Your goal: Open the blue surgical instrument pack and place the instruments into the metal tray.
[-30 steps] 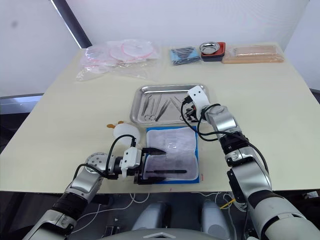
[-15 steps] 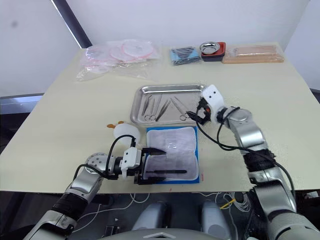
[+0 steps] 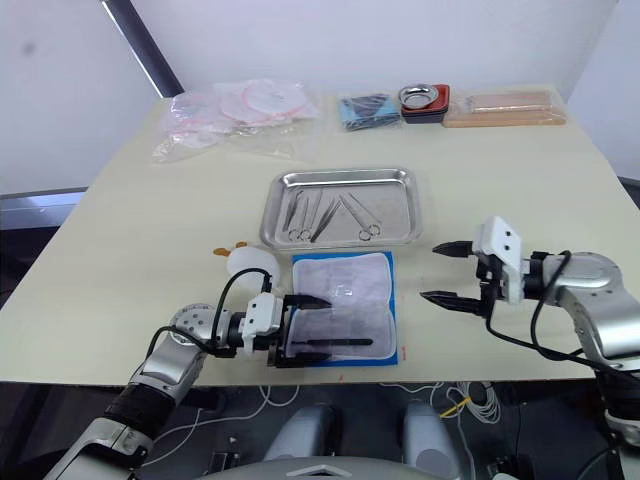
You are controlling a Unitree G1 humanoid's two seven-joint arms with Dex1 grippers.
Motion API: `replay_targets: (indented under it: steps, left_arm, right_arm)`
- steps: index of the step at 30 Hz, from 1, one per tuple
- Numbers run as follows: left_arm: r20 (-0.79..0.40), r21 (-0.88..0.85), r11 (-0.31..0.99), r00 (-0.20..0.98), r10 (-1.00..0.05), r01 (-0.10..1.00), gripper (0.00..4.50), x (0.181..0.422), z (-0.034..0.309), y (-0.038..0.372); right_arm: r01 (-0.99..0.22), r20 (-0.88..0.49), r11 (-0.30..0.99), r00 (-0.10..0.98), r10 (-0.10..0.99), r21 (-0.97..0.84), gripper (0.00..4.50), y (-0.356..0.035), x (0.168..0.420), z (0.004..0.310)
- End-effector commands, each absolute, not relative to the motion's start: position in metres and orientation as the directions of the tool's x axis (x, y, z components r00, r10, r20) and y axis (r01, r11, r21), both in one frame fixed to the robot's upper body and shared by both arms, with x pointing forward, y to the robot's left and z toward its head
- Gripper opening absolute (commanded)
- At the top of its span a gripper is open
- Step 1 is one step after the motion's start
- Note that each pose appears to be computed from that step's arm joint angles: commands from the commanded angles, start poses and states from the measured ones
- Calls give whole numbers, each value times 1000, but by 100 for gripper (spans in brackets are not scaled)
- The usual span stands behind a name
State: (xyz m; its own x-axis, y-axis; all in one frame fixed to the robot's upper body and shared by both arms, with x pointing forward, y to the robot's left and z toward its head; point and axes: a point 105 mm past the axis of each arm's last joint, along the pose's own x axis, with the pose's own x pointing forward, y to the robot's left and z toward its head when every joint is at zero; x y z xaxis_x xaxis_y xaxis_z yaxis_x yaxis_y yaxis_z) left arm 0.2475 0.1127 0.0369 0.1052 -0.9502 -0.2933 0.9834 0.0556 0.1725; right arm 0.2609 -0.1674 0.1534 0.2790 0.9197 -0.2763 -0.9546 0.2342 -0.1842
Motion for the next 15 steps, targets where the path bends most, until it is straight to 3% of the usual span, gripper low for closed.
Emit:
replay_targets:
  steps: [1, 4, 15]
  left_arm:
    - [-532, -25, 142, 107, -840, 990, 450, 230, -27, 153]
    - [-535, -26, 143, 107, -838, 989, 450, 230, -27, 155]
    - [-538, -29, 150, 111, -835, 988, 450, 227, -29, 157]
  right_arm:
    - [-967, -247, 131, 185, 951, -221, 446, -178, 245, 171]
    - [-972, -286, 81, 144, 947, -221, 446, -183, 241, 170]
    - [-973, -226, 37, 89, 970, -227, 446, -173, 239, 174]
